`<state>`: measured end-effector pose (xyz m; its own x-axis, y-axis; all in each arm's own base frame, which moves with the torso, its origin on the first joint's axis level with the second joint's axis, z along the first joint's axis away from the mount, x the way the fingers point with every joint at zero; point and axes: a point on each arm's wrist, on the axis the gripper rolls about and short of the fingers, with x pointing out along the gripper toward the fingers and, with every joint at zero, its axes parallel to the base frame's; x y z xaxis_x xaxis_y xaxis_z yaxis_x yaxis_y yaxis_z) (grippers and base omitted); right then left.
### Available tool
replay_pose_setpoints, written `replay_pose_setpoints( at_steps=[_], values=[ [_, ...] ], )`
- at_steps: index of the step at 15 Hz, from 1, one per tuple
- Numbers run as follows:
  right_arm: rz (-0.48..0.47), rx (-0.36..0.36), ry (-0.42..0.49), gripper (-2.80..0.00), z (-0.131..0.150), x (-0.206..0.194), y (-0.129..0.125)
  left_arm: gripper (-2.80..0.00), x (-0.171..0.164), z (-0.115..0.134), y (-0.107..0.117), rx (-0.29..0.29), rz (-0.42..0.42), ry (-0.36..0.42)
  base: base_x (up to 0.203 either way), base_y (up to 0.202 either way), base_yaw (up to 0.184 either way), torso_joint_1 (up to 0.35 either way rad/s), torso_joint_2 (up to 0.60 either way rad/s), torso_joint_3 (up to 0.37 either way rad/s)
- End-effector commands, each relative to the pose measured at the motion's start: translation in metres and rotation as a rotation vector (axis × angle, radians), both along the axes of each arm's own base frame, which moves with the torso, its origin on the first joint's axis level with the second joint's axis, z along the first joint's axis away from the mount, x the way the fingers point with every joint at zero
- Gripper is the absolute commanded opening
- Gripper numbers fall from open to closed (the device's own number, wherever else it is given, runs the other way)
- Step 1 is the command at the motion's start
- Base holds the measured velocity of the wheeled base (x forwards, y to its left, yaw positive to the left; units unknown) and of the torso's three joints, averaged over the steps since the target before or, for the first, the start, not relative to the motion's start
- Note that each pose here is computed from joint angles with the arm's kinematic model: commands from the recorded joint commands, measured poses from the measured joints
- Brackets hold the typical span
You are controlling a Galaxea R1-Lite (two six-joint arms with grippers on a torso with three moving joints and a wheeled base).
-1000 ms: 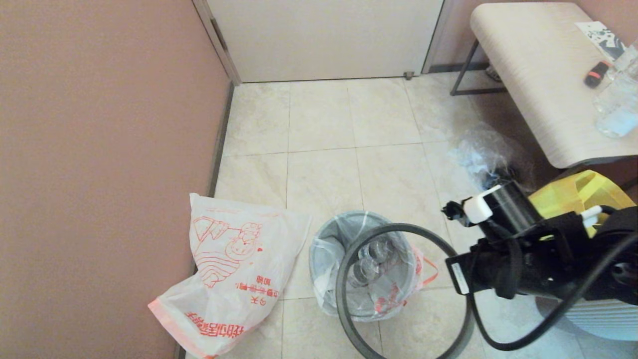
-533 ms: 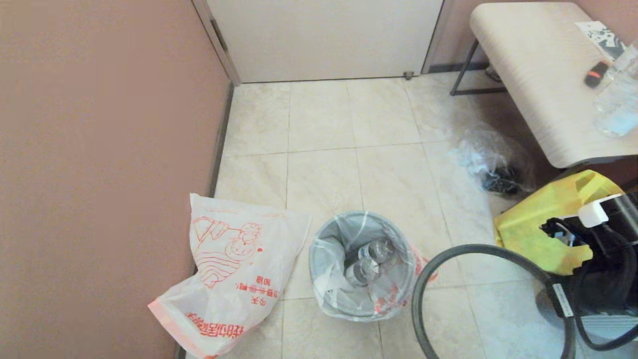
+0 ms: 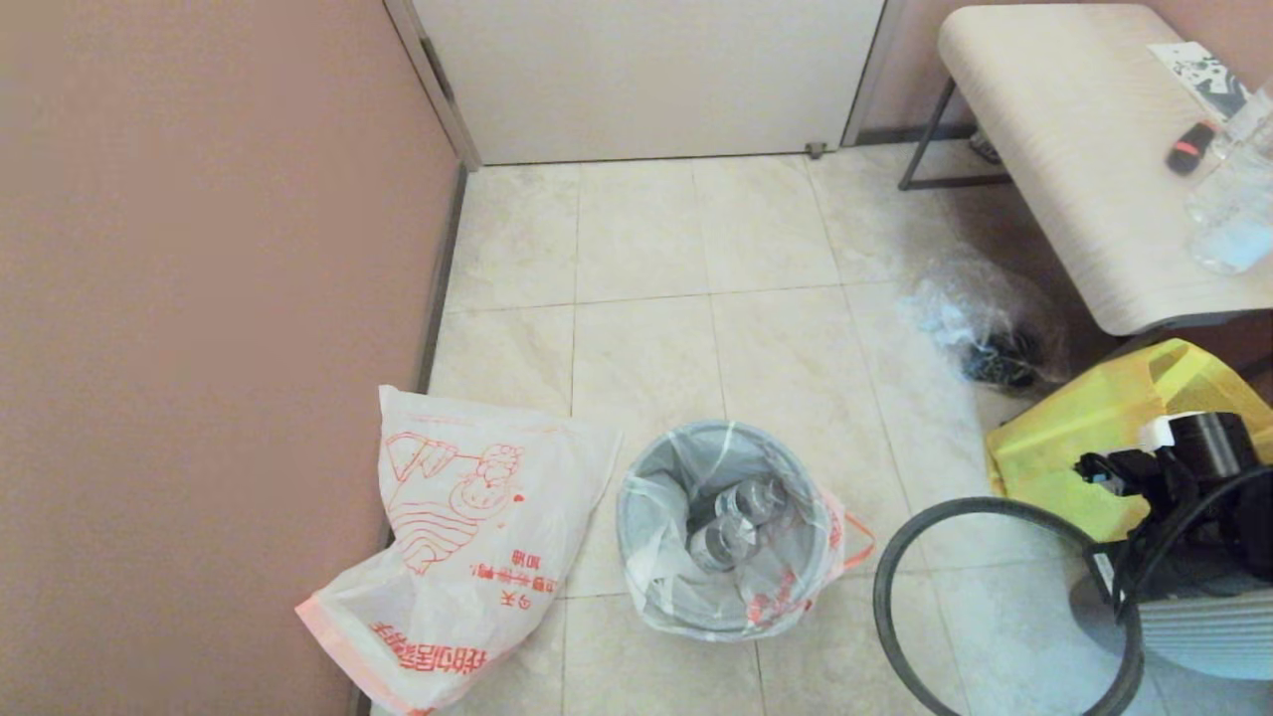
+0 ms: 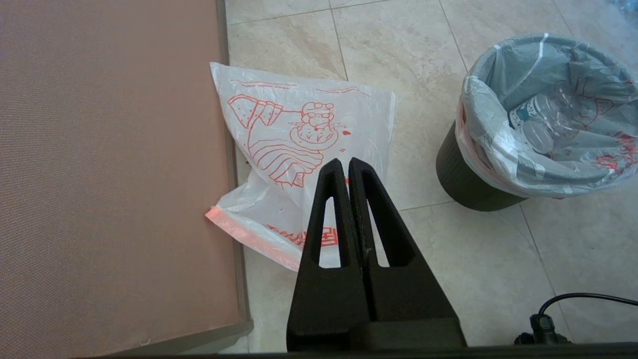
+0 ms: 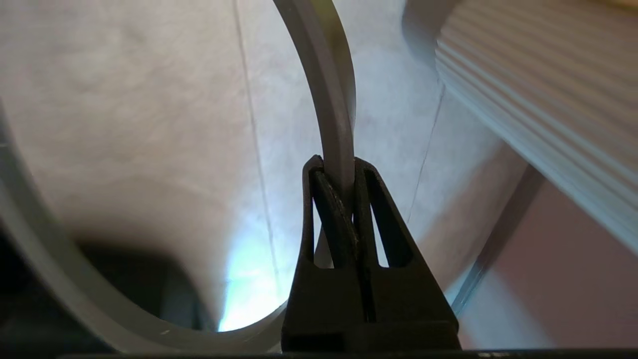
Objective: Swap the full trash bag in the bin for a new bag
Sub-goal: Place the trash can ring on the floor, then place the trash bag on the floor
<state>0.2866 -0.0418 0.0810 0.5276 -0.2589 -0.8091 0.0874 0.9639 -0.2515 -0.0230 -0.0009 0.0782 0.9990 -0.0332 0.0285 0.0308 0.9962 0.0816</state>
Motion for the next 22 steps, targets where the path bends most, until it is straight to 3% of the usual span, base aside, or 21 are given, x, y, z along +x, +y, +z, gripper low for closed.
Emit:
replay_pose_setpoints(
  at_steps=[1, 7, 11, 12, 20, 21, 22],
  values=[
    [0.008, -0.001, 0.095, -2.80, -0.057, 0.023, -0.008, -2.80, 0.001, -0.004, 0.000, 0.001, 0.000, 0.015, 0.000, 0.000, 0.000, 0.000, 0.00, 0.000],
    [0.116, -0.030, 0.109, -2.80, -0.148, 0.083, 0.003, -2.80, 0.001, -0.004, 0.000, 0.001, 0.000, 0.015, 0.000, 0.000, 0.000, 0.000, 0.00, 0.000],
    [0.157, 0.008, 0.077, -2.80, -0.178, 0.105, 0.032, -2.80, 0.001, -0.004, 0.000, 0.001, 0.000, 0.015, 0.000, 0.000, 0.000, 0.000, 0.00, 0.000],
    [0.151, 0.010, 0.068, 0.00, -0.180, 0.109, 0.035, -2.80, 0.001, -0.004, 0.000, 0.001, 0.000, 0.015, 0.000, 0.000, 0.000, 0.000, 0.00, 0.000],
    [0.131, 0.063, 0.013, 0.00, -0.110, 0.066, 0.066, -2.80, 0.001, -0.004, 0.000, 0.001, 0.000, 0.015, 0.000, 0.000, 0.000, 0.000, 0.00, 0.000],
    [0.126, 0.081, 0.005, -2.80, -0.103, 0.059, 0.070, -2.80, 0.001, -0.004, 0.000, 0.001, 0.000, 0.015, 0.000, 0.000, 0.000, 0.000, 0.00, 0.000],
    [0.120, 0.099, -0.004, -2.80, -0.100, 0.056, 0.072, -2.80, 0.001, -0.004, 0.000, 0.001, 0.000, 0.014, 0.000, 0.000, 0.000, 0.000, 0.00, 0.000]
  ],
)
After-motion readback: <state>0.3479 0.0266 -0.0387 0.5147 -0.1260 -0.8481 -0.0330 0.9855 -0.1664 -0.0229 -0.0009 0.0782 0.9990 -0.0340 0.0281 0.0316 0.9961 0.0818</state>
